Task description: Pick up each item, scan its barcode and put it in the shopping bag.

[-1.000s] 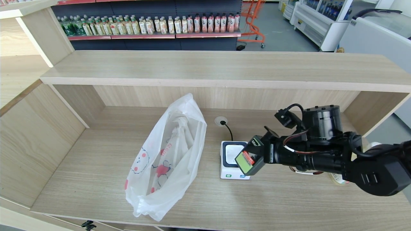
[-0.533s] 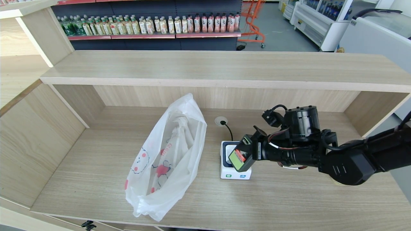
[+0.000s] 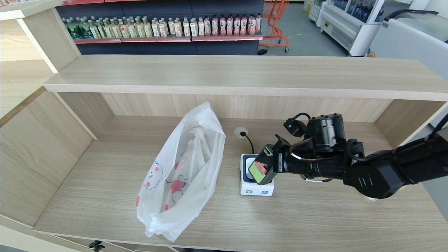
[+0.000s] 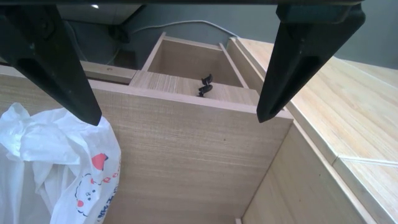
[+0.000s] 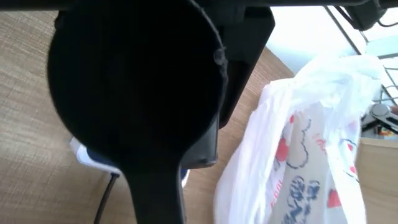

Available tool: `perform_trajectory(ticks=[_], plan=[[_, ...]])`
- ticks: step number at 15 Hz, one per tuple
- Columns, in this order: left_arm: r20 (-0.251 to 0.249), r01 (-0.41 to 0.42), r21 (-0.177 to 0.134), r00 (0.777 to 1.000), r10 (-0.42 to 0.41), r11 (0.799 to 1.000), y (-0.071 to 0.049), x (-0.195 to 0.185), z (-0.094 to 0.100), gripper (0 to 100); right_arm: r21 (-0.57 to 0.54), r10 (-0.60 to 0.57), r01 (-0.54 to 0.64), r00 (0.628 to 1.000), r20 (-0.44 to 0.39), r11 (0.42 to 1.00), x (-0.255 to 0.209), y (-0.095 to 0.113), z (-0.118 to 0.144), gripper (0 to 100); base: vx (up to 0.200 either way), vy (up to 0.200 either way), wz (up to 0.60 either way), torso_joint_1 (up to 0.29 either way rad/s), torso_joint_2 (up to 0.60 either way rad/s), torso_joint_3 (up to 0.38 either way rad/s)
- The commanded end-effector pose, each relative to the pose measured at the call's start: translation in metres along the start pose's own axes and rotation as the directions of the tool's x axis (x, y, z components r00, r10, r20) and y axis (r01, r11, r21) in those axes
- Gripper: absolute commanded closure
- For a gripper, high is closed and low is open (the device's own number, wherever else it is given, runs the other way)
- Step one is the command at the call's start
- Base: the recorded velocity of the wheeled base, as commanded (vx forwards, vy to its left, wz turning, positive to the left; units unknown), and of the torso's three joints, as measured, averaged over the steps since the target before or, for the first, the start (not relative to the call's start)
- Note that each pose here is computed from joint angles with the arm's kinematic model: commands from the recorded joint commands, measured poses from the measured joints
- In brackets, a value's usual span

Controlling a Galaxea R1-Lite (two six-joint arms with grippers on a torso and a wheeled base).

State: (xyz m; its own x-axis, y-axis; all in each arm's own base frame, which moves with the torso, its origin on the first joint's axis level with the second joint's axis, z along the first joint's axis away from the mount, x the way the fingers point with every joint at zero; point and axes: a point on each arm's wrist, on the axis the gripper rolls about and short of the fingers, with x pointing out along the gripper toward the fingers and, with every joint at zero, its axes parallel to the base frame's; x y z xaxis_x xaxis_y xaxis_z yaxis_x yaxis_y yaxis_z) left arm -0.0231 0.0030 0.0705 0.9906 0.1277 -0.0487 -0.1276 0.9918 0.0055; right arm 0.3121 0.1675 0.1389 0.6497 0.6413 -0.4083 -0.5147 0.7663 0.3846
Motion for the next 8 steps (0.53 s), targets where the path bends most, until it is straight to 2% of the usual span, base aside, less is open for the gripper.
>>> perform_trajectory(ticks=[1,2,3,4,5,6,8], plan=[[-0.001,-0.001,0.000,1.000,0.001,1.000,0.000,0.000,0.000,0,0.016,0.051,-0.054,0.989,0.137,0.998,-0.031,0.021,0.034,100,0.000,0.000,0.00,0.000,0.00,0.000],[-0.001,-0.001,0.001,1.000,0.001,1.000,0.000,0.000,0.000,0,-0.086,0.061,-0.042,0.969,0.239,0.995,-0.069,0.030,0.054,100,0.000,0.000,0.00,0.000,0.00,0.000],[-0.001,-0.001,0.000,1.000,0.001,1.000,0.000,0.000,0.000,0,-0.236,-0.016,0.080,0.966,0.260,0.969,-0.090,0.013,0.052,100,0.000,0.000,0.00,0.000,0.00,0.000],[-0.001,-0.001,0.000,1.000,0.001,1.000,0.000,0.000,0.000,0,-0.391,-0.118,0.220,0.956,0.269,0.894,-0.107,-0.005,0.043,100,0.000,0.000,0.00,0.000,0.00,0.000],[-0.001,-0.001,0.001,1.000,0.001,1.000,0.000,0.000,0.000,0,-0.495,-0.194,0.310,0.942,0.273,0.812,-0.119,-0.018,0.034,100,0.000,0.000,0.00,0.000,0.00,0.000],[-0.003,-0.001,0.001,1.000,0.001,1.000,0.000,0.000,0.000,0,-0.525,-0.231,0.347,0.933,0.275,0.777,-0.136,-0.023,0.019,100,0.000,0.000,0.00,0.000,0.00,0.000],[-0.001,-0.001,0.000,1.000,0.001,1.000,0.000,0.000,0.000,0,-0.516,-0.231,0.337,0.938,0.259,0.788,-0.149,-0.018,0.000,100,0.000,0.000,0.00,0.000,0.00,0.000]])
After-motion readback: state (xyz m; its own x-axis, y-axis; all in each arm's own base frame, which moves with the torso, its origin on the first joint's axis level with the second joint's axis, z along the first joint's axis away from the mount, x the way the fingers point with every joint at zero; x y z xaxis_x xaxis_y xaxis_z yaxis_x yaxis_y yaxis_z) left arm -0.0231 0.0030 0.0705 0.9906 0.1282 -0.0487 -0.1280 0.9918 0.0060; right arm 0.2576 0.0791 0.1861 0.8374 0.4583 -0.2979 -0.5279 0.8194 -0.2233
